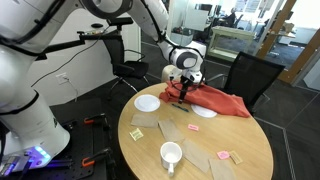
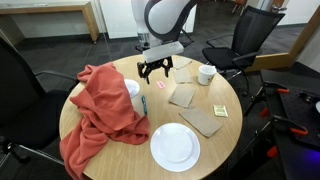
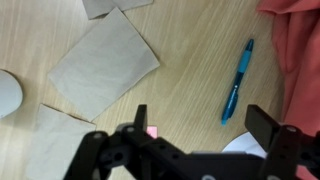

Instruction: Put the marker in the mug

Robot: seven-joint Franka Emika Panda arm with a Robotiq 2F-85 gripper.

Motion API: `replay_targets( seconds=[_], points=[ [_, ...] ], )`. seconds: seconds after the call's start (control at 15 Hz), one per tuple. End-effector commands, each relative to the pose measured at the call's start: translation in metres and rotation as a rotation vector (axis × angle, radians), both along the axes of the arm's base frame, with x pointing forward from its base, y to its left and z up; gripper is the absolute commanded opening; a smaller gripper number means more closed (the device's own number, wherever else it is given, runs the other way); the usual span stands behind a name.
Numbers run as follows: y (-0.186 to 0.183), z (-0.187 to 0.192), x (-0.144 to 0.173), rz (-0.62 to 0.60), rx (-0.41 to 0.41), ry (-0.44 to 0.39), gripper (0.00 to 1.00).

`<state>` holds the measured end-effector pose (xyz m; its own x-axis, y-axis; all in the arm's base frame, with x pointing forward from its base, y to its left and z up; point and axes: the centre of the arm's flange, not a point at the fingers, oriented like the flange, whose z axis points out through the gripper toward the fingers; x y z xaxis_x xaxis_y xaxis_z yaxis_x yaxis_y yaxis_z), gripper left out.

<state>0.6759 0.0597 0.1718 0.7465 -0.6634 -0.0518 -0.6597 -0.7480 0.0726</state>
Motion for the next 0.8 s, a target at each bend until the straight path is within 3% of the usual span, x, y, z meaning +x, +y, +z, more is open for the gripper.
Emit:
replay_targets(
  seconds=[0.0,0.73],
  points=[
    [0.011,-0.019,0.018,-0.013,-0.009,-0.01,1.0],
    [0.021,-0.081,0.048,-0.066,-0.051,-0.049,1.0]
  ],
)
